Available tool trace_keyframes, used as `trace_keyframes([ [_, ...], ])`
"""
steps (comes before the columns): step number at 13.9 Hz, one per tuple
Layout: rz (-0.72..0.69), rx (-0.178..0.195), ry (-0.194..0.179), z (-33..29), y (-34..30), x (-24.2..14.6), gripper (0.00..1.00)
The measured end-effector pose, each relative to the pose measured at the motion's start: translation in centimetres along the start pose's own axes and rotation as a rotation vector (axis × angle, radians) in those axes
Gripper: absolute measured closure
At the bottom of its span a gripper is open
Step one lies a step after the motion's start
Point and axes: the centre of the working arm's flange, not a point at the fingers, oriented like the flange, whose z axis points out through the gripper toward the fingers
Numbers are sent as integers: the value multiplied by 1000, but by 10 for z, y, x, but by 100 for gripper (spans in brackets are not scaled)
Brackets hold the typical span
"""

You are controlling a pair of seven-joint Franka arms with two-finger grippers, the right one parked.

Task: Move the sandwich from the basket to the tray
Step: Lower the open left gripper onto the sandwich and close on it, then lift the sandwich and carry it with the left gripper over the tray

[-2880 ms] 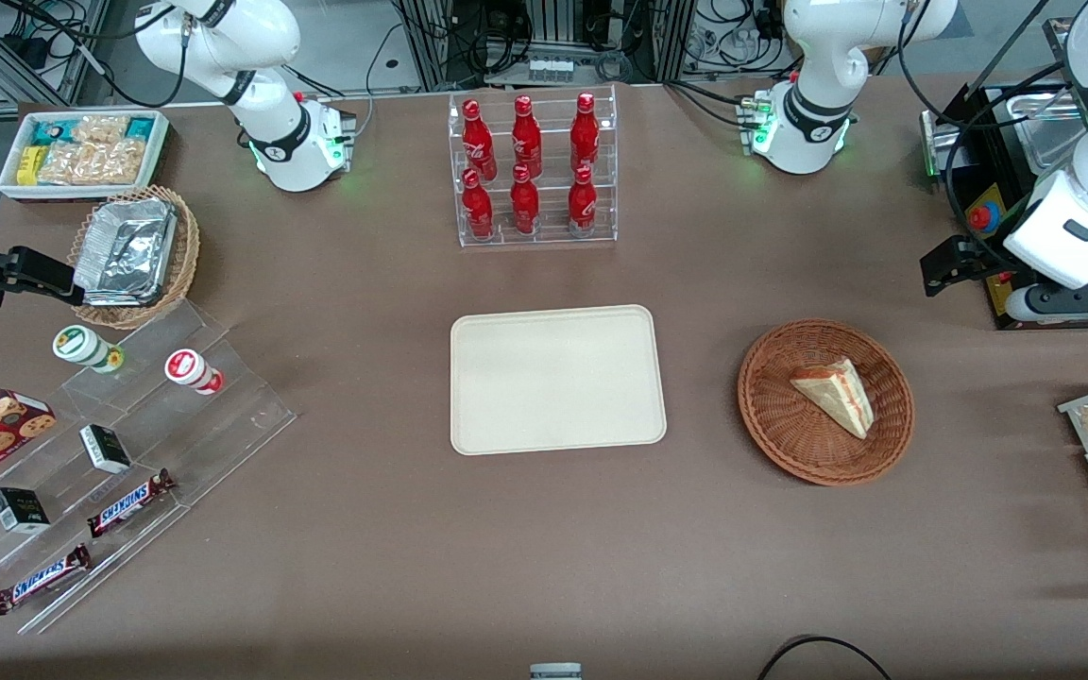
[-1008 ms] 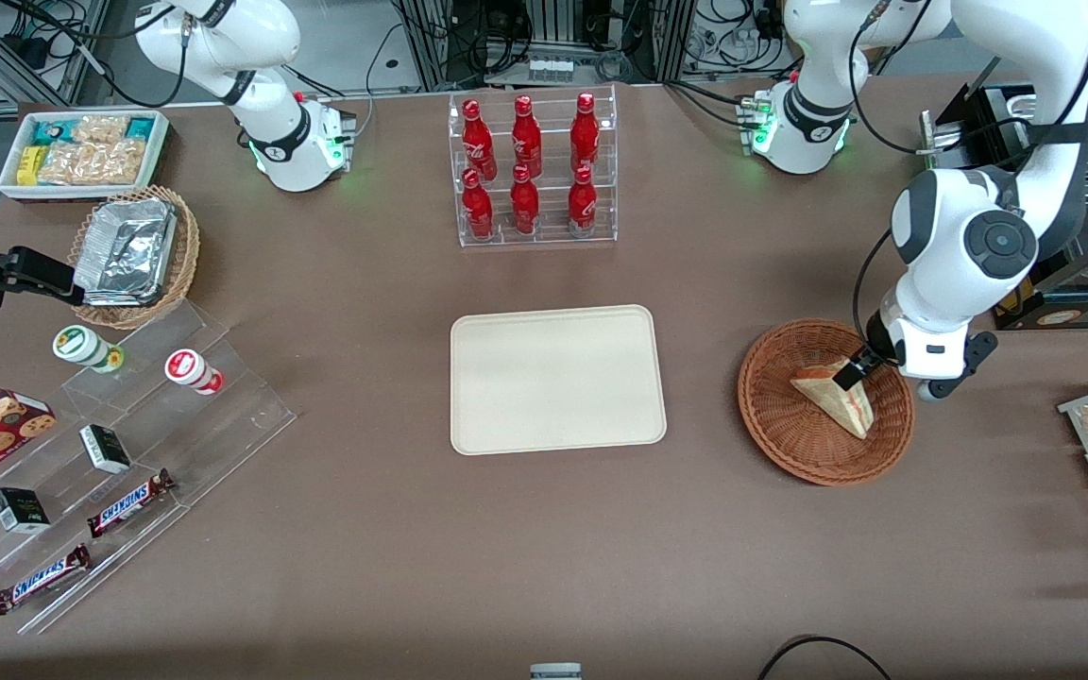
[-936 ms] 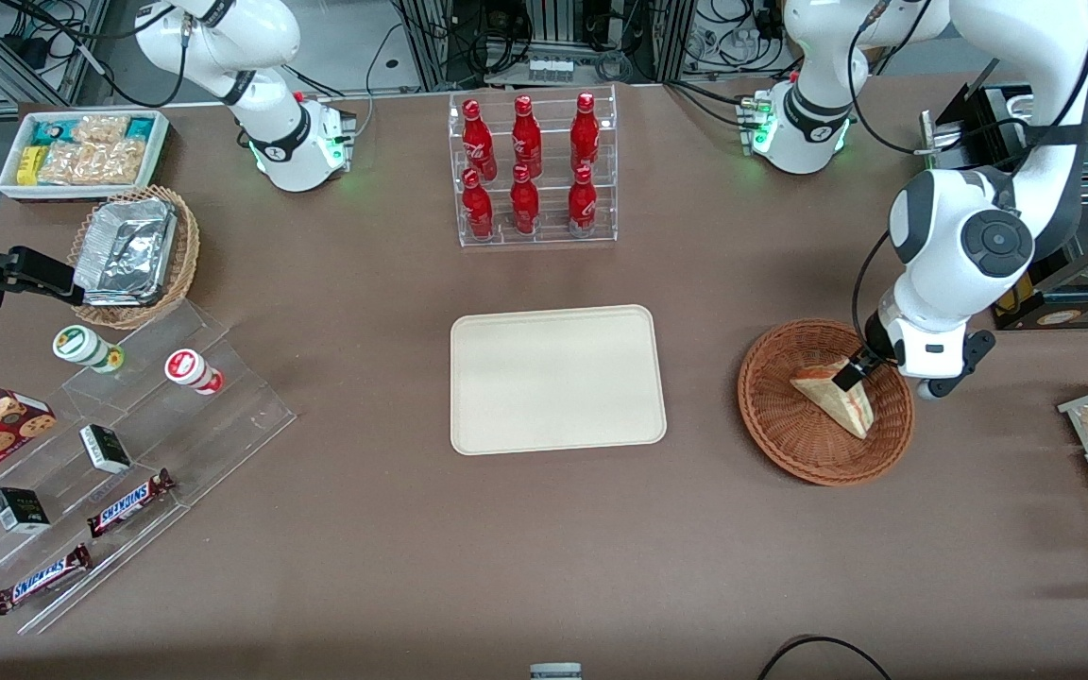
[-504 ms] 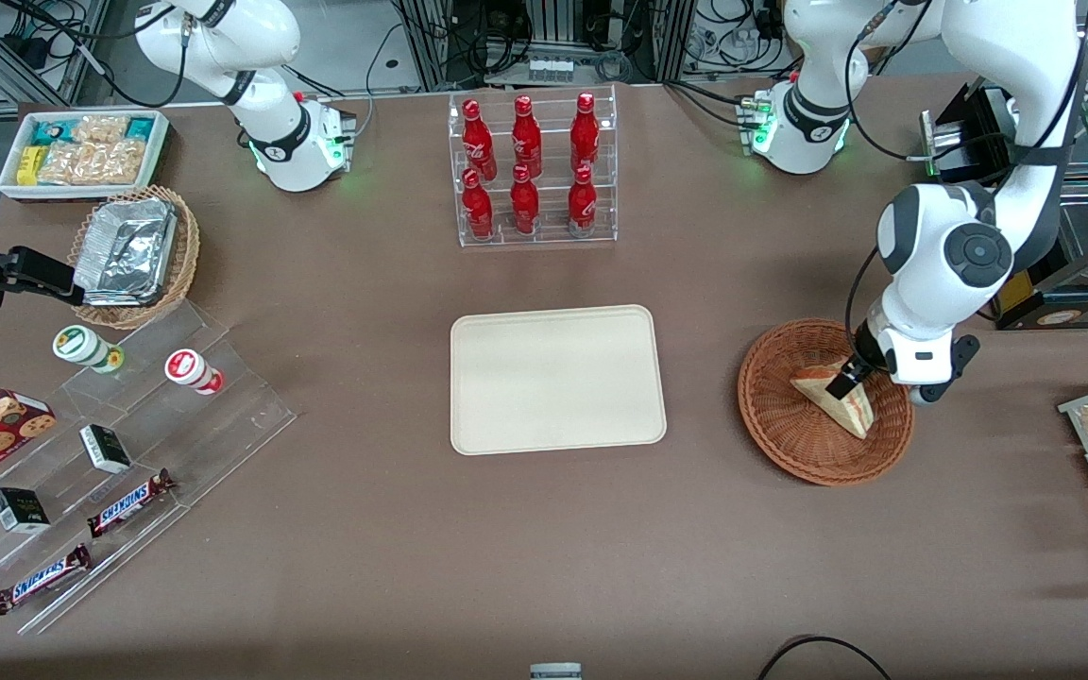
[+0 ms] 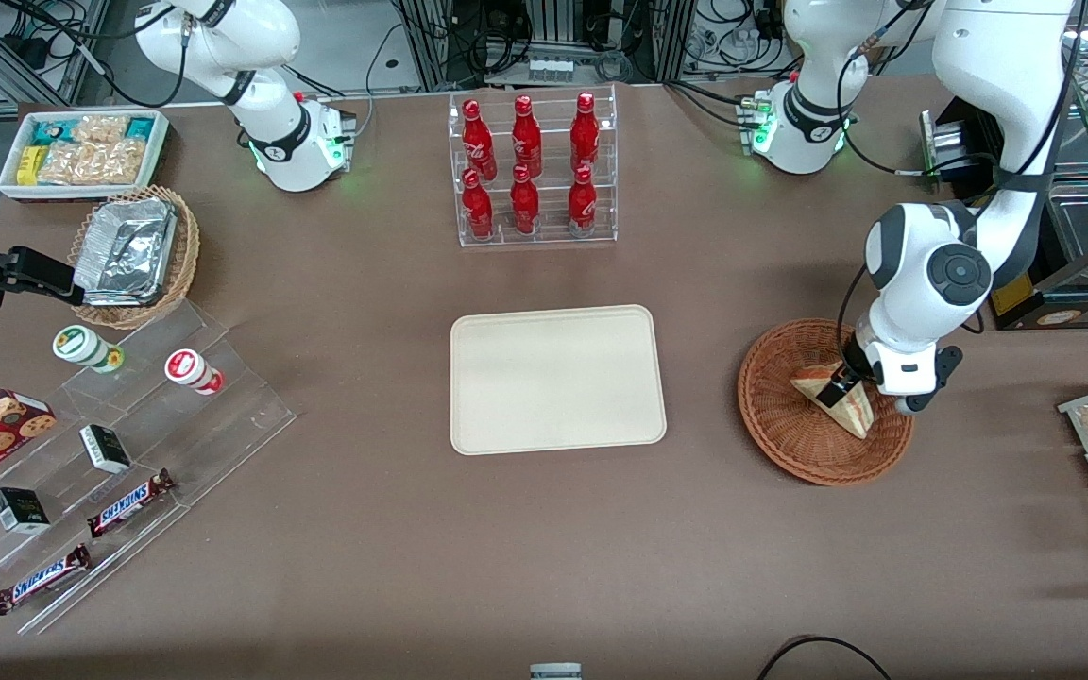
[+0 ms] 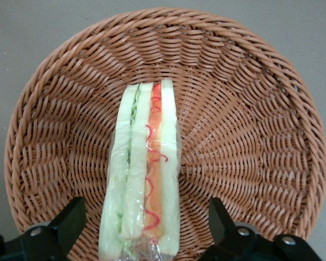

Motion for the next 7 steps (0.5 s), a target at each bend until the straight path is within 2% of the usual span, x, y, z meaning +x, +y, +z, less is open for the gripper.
trace_keyframes([
  [6,0,-6,4,2,1,1,63],
  [7,-1,-9,6,0,3,2,68],
])
